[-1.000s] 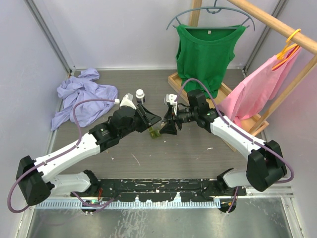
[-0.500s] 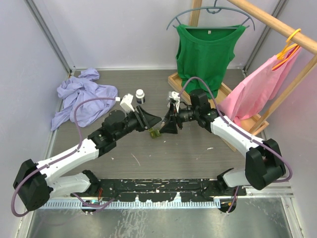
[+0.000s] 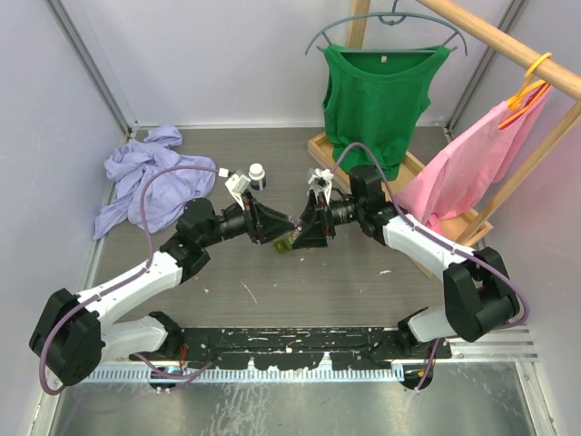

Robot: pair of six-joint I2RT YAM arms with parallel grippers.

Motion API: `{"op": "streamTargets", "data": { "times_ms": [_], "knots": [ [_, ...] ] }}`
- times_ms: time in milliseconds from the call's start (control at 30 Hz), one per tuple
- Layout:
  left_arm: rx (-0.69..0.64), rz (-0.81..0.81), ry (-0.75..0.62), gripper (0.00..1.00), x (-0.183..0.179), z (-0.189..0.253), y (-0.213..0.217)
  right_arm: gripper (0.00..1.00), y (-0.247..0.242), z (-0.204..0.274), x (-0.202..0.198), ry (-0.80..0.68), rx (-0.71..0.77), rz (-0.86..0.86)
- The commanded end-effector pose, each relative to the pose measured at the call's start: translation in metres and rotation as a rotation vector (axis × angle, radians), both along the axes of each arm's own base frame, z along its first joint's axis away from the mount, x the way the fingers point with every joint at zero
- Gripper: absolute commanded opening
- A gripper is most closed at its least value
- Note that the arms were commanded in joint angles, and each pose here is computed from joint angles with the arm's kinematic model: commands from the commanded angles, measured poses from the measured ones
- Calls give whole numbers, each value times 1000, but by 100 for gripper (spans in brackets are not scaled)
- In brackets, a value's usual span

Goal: Sort the pills into containers

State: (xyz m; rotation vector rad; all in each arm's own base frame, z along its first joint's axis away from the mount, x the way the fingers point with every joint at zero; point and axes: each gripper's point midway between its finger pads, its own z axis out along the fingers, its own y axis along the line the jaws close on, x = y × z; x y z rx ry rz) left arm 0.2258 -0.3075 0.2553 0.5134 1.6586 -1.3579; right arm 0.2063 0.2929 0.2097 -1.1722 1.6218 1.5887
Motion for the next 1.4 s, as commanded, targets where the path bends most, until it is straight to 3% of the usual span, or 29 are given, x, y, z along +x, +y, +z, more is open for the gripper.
{"op": "streamTargets", "data": {
  "times_ms": [0,67,100,267,500,600,800,1000,1367],
  "knots": [
    [-73,-17,-132,53,-12,35,0,1,7,24,7,-126,65,10],
    [-89,92,-113,91,-1,39,12,1,6,22,7,-148,56,13],
    [-93,145,-105,99,3,40,19,1,6,22,7,-162,52,16],
    [-162,323,10,98,8,49,49,1,3,19,7,-213,29,23],
    [-246,384,264,99,1,55,61,1,-1,15,11,-302,-7,16],
    [-248,476,349,90,3,43,67,1,-4,12,15,-337,-36,-1],
    [-146,669,390,83,-1,39,62,1,-6,7,20,-380,-66,-19],
    [-98,682,536,76,8,20,36,1,-7,6,21,-390,-76,-24],
    [-108,653,594,68,17,14,5,1,-7,6,22,-393,-78,-23]
  ]
}}
